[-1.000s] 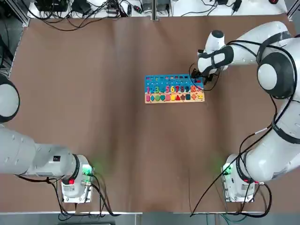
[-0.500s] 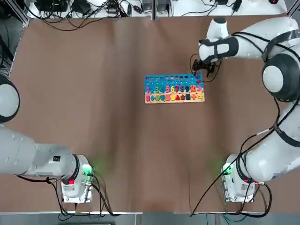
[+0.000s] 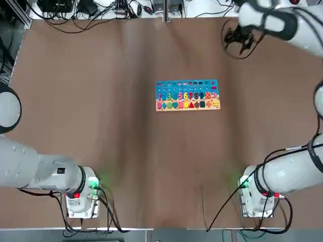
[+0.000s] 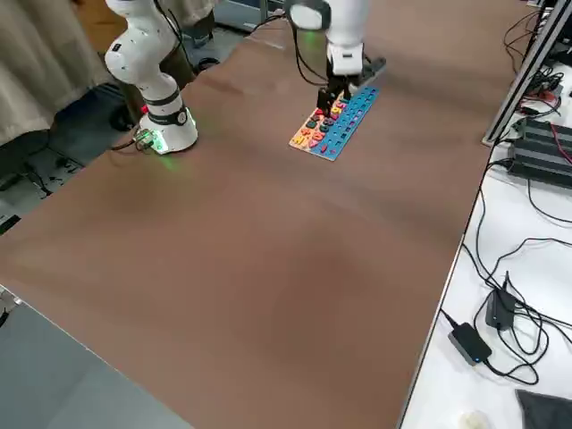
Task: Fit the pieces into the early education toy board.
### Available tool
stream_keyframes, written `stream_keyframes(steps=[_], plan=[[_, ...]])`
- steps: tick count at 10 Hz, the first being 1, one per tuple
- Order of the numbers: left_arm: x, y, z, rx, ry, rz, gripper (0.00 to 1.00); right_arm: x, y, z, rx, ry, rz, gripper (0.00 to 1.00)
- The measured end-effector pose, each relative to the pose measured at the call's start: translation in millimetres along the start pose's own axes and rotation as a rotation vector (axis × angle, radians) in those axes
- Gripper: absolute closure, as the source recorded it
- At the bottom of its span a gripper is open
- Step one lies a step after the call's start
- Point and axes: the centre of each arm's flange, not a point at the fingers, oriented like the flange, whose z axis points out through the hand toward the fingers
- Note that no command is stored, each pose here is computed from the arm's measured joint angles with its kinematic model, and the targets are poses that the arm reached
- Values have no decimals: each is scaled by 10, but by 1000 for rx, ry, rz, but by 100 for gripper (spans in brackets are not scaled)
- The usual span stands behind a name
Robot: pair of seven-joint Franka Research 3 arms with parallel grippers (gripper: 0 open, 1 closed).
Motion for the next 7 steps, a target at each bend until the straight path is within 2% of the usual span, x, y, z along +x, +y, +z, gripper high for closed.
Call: stream_keyframes(steps=[1,2,5,7], plan=[[0,2,-9,0,2,0,0,49,237,-411,-1,-19,8,1],[0,-9,-39,-1,9,-2,0,153,511,-790,10,-5,-16,1],[2,-106,-139,-2,32,-20,0,497,1496,-1444,24,120,-80,1],[4,-107,-137,-2,32,-20,0,526,1503,-1976,-5,228,-107,1]])
